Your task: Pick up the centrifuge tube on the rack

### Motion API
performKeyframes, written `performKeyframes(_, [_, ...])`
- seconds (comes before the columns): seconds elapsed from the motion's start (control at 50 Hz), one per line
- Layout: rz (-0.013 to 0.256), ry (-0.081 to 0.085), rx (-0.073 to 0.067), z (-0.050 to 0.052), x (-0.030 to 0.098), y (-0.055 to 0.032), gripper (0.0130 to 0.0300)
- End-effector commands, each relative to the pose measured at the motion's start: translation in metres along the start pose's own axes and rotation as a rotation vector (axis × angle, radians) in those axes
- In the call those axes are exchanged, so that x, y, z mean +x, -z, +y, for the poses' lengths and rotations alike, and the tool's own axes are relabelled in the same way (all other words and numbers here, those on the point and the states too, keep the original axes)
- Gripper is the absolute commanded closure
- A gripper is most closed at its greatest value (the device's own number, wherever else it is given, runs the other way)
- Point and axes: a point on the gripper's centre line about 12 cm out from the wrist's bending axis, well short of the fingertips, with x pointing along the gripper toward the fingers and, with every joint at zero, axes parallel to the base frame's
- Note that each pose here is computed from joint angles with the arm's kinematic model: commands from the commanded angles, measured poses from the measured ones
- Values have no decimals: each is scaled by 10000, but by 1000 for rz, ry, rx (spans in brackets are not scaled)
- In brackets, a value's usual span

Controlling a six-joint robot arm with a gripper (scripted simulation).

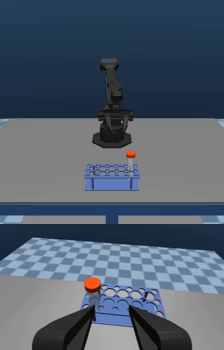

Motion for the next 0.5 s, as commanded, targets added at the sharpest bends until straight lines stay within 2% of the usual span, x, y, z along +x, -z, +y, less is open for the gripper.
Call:
performKeyframes(0.02, [-2, -1, -13, 11, 13, -10, 130])
performKeyframes(0.5, [14, 7, -6, 49, 105, -42, 130])
